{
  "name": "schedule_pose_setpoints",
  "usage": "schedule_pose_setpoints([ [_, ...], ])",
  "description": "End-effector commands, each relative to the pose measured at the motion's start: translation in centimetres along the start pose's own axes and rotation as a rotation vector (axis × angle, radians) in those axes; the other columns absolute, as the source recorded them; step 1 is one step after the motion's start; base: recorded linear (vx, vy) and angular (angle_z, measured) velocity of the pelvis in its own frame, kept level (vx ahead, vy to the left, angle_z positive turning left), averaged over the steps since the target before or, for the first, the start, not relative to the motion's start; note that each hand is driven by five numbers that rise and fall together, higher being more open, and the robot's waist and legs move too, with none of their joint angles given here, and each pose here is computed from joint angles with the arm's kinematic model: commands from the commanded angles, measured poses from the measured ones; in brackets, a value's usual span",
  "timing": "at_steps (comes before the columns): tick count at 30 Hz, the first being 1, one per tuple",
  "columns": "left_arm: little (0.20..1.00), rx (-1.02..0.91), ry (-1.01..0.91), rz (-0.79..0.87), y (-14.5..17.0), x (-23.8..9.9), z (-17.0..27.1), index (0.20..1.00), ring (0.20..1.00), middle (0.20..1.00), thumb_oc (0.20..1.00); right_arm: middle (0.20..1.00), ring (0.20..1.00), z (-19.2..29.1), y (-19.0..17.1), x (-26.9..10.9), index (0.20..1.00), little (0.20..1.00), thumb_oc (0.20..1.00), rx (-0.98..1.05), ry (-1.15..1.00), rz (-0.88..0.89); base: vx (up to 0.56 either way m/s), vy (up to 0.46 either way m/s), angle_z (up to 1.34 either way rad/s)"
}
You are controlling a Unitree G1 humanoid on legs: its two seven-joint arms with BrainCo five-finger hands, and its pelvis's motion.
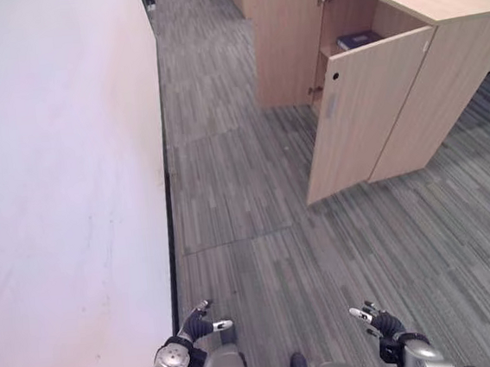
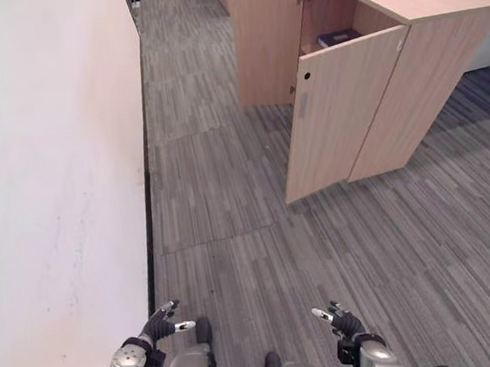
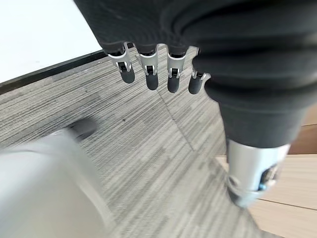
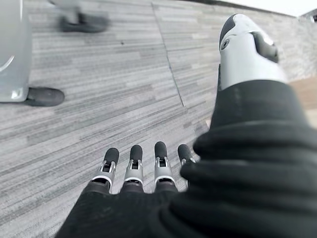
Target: Put the empty folder in the office cabinet
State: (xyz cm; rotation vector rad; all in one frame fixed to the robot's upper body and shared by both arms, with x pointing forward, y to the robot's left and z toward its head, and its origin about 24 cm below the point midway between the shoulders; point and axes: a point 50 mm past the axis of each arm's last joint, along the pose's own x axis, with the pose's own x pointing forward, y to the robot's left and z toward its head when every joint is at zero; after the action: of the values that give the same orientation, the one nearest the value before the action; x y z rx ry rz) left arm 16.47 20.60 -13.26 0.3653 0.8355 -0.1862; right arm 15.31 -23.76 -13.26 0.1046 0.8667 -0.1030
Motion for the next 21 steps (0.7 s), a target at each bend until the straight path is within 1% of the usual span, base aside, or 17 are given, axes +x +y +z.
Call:
schedule_pose_setpoints([
  [1, 1.0, 0.005, -0.095, 0.077, 2.3, 0.0, 2.0, 1.0, 1.0, 1.0, 1.0, 1.0, 1.0, 1.5, 0.1, 0.1, 1.0, 1.0, 1.0, 0.01, -0.076, 0.006, 0.61, 0.19, -1.0],
  [3, 1.0, -0.03, -0.051, 0.101, 2.6, -0.3, 0.6, 1.0, 1.0, 1.0, 1.0, 1.0, 1.0, 1.1, 0.7, 0.3, 1.0, 1.0, 1.0, 0.004, -0.057, 0.024, 0.64, 0.296, -0.47],
  [7, 1.0, -0.007, -0.014, 0.104, 3.0, -0.7, -0.6, 1.0, 1.0, 1.0, 1.0, 1.0, 1.0, -0.1, 1.5, 0.1, 1.0, 1.0, 1.0, 0.01, -0.022, 0.05, 0.51, 0.283, -0.83],
  [9, 1.0, 0.013, 0.004, 0.098, 3.1, -0.8, -1.0, 1.0, 1.0, 1.0, 1.0, 1.0, 1.0, -0.8, 1.6, 0.0, 1.0, 1.0, 1.0, 0.021, -0.001, 0.054, 0.46, 0.243, -0.37],
  [11, 1.0, 0.018, -0.003, 0.1, 3.4, -0.8, -0.8, 1.0, 1.0, 1.0, 1.0, 1.0, 1.0, -0.7, 1.5, 0.0, 1.0, 1.0, 1.0, 0.041, 0.001, 0.045, 0.36, 0.251, -0.03],
  [13, 1.0, 0.036, -0.063, 0.098, 3.8, -0.6, 0.7, 1.0, 1.0, 1.0, 1.0, 1.0, 1.0, 0.6, 1.7, 0.3, 1.0, 1.0, 1.0, 0.036, -0.047, 0.05, 0.42, 0.364, 0.06],
  [17, 1.0, 0.057, -0.079, 0.089, 3.8, -0.5, 1.2, 1.0, 1.0, 1.0, 1.0, 1.0, 1.0, 0.8, 1.5, 0.3, 1.0, 1.0, 1.0, 0.048, -0.057, 0.04, 0.36, 0.216, 0.2],
  [21, 1.0, 0.056, -0.096, 0.095, 4.0, -0.6, 1.5, 1.0, 1.0, 1.0, 1.0, 1.0, 1.0, 0.4, 0.6, 0.0, 1.0, 1.0, 1.0, 0.07, -0.055, 0.008, 0.47, -0.006, 0.23],
])
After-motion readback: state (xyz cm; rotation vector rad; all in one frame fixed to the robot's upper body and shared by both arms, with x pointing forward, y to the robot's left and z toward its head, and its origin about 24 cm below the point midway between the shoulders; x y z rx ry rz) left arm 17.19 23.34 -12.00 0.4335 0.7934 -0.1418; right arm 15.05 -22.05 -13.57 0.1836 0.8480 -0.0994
